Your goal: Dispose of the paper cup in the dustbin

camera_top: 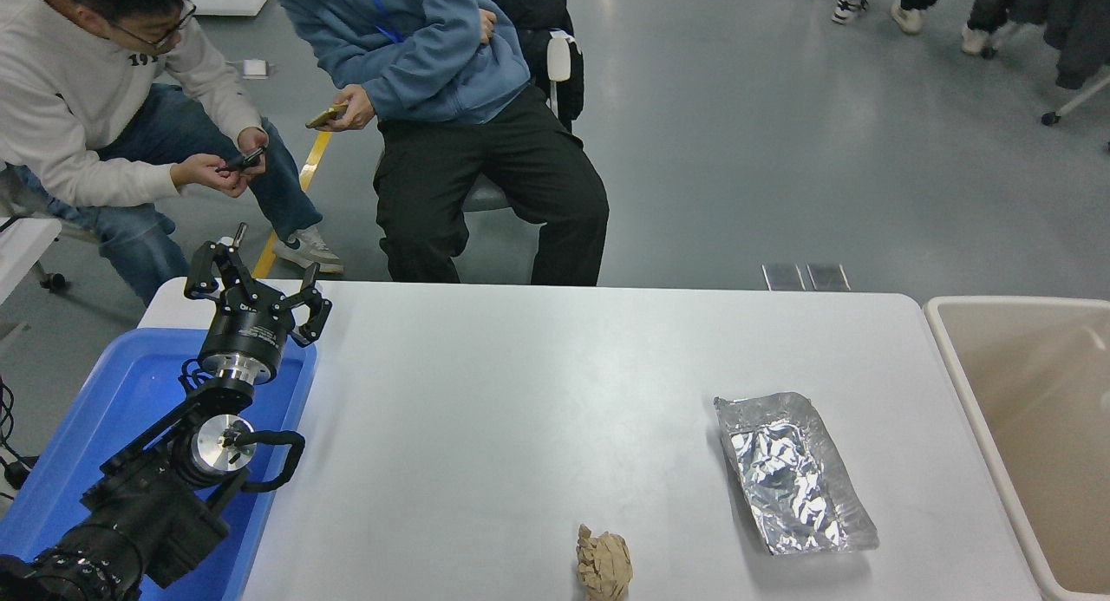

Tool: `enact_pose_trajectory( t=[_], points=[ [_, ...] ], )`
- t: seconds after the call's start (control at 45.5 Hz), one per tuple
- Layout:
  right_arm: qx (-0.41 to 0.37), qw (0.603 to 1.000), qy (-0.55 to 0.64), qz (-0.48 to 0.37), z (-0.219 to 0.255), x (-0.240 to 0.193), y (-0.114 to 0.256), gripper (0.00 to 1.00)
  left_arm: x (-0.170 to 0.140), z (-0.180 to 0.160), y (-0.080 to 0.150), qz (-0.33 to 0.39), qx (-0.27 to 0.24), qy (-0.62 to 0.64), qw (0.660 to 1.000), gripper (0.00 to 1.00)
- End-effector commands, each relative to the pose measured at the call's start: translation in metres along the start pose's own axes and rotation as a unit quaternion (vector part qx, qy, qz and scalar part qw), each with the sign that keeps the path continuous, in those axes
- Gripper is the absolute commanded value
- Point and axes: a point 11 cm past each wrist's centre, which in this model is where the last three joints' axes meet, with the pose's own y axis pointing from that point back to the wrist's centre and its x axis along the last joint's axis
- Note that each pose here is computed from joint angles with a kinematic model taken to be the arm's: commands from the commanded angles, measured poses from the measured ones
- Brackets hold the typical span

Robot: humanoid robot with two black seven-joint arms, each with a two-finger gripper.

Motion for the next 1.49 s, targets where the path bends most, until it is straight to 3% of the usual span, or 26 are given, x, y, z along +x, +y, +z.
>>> enact_pose_trajectory(
  t=[0.0,0.505,0.769,0.857,0.945,1.275,1.473],
  points=[
    [-0.016,1.000,-0.009,0.006,0.002,-0.024,-0.003,0.00,0.000,0.000,0.000,0.000,0.000,0.000,1.000,1.00],
    [-0.024,1.000,-0.007,0.006,0.008,-0.028,-0.003,0.00,0.000,0.000,0.000,0.000,0.000,0.000,1.000,1.00],
    [-0.026,1.000,-0.005,0.010,0.009,-0.027,-0.002,0.51,0.000,0.000,0.000,0.000,0.000,0.000,1.000,1.00],
    [-0.025,1.000,-0.005,0.010,0.008,-0.027,-0.003,0.76,0.000,0.000,0.000,0.000,0.001,0.000,1.000,1.00],
    [-0.024,1.000,-0.007,0.012,0.007,-0.025,-0.003,0.88,0.000,0.000,0.000,0.000,0.000,0.000,1.000,1.00],
    [0.003,0.997,-0.016,0.080,-0.025,-0.015,-0.008,0.99,0.000,0.000,0.000,0.000,0.000,0.000,1.000,1.00],
    [0.030,0.993,-0.060,0.094,-0.052,0.011,-0.010,0.99,0.000,0.000,0.000,0.000,0.000,0.000,1.000,1.00]
  ],
)
